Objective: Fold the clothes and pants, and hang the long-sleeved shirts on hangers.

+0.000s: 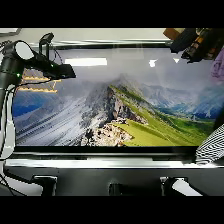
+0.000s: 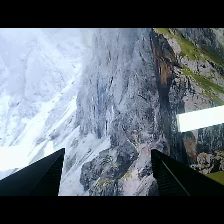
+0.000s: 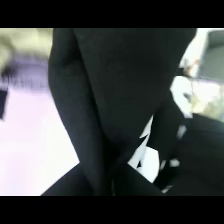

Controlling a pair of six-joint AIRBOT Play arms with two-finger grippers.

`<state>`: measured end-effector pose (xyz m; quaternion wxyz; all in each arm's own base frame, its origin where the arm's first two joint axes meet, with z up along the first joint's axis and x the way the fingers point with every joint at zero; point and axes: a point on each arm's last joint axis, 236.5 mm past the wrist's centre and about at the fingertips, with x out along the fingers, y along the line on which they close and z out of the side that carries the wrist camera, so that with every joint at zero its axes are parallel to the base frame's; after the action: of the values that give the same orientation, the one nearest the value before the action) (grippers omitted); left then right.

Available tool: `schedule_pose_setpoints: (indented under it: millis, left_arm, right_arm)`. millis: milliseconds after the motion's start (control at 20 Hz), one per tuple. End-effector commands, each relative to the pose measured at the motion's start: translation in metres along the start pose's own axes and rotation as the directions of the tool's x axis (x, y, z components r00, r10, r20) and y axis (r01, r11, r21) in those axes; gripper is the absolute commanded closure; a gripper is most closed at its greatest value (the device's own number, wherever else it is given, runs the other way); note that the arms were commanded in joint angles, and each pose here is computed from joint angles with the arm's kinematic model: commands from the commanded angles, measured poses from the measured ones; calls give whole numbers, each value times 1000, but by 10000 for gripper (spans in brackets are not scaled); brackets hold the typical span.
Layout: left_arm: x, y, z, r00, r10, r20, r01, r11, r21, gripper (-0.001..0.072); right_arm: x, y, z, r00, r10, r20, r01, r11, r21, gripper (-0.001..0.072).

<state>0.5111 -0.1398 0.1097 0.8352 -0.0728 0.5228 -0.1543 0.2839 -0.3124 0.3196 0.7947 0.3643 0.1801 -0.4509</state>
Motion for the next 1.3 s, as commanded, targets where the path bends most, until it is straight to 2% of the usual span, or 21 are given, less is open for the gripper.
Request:
schedule_pose_setpoints:
  millis: [0, 150, 400, 500, 650, 950, 1150, 1250]
  left_arm:
    - [0, 1, 0, 1000, 1, 1, -1, 1000, -1, 83]
    - [0, 1, 0, 1000, 1, 1, -1, 1000, -1, 83]
    - [0, 1, 0, 1000, 1, 1, -1, 1000, -1, 82]
    - [0, 1, 0, 1000, 1, 0, -1, 1000, -1, 83]
    - [1, 1, 0, 1000, 1, 0, -1, 1000, -1, 83]
    - [3, 1, -1, 1000, 2, -4, -2, 1000, -2, 83]
    - [5, 2, -1, 1000, 2, -10, -2, 1000, -3, 83]
    - [8, 3, -2, 1000, 2, -14, -3, 1000, -5, 83]
  right_arm:
    - [23, 18, 31, 995, 90, 45, -92, 995, 37, 676]
    - [13, 24, 67, 973, 116, 202, -133, 989, 70, 676]
    - [-44, 32, 130, 859, 155, 487, -187, 982, 17, 676]
    - [-53, 17, 126, 872, 96, 481, -122, 992, 23, 676]
    - [-42, -12, 90, 942, -24, 336, 4, 998, 58, 676]
    - [-29, -4, 79, 960, 7, 279, -17, 999, 34, 676]
    - [-49, 17, 117, 891, 99, 443, -148, 986, 78, 676]
    - [-53, 14, 129, 865, 84, 494, -147, 985, 91, 676]
